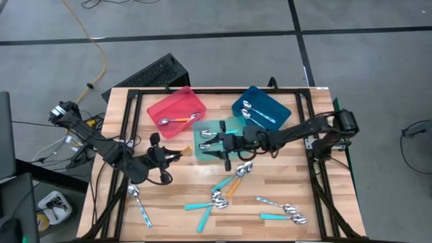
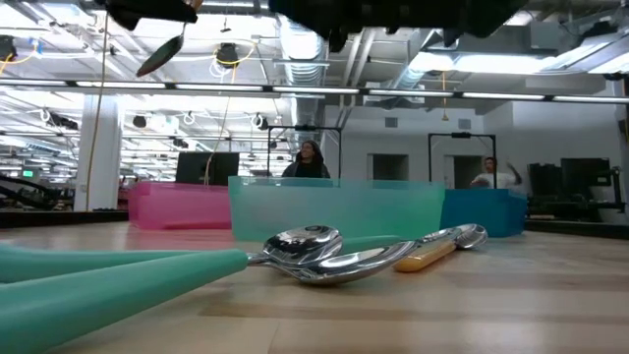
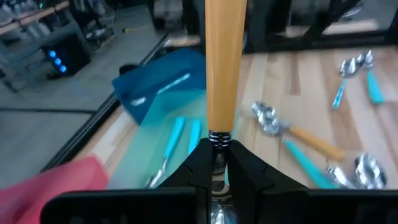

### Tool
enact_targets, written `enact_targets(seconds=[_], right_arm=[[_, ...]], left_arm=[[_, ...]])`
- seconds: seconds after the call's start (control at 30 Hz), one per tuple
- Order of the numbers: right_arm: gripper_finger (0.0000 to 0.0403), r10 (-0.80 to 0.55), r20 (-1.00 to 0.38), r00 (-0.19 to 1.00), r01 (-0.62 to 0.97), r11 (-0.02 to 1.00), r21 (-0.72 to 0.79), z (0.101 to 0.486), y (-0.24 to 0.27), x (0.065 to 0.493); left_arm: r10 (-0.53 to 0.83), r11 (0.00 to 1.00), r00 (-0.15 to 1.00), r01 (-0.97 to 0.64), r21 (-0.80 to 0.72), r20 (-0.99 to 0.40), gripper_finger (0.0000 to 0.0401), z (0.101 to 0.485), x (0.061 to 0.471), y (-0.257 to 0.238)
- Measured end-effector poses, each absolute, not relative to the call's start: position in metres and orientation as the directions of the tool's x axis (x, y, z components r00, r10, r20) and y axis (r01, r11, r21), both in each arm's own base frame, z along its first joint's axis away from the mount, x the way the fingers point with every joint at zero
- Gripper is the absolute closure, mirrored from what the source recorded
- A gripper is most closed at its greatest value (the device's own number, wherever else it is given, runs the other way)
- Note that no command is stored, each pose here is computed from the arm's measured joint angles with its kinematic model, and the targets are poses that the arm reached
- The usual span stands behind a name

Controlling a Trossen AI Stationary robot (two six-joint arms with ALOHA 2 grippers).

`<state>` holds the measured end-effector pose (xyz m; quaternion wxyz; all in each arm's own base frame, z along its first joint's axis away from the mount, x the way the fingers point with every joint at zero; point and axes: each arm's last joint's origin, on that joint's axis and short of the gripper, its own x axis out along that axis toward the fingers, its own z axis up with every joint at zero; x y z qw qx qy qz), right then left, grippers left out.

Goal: Sort silverware by color (type)
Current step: Put the left orange spoon into the red bin

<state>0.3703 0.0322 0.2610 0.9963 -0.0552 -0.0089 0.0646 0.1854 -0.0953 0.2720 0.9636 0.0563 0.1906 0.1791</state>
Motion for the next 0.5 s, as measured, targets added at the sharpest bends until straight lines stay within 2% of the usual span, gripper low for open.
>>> enact_targets(seconds=[0.1, 0.33, 0.5], right_arm=[[0.0211, 0.133, 0.008, 0.991, -0.132, 0.985, -0.113, 0.254, 0.034, 0.386], [0.0116, 0.132, 0.012, 0.991, -0.13, 0.985, -0.114, 0.256, 0.034, 0.402], [0.0088, 0.133, 0.038, 0.99, -0.128, 0.984, -0.124, 0.269, 0.035, 0.404]], left_arm=[[0.353, 0.934, 0.87, -0.305, 0.188, -0.343, 0.0385, 0.274, 0.19, -0.092], [0.312, 0.949, 0.882, -0.268, 0.169, -0.354, 0.0385, 0.275, 0.195, -0.088], [0.299, 0.951, 0.884, -0.243, 0.192, -0.36, 0.0385, 0.275, 0.196, -0.087]])
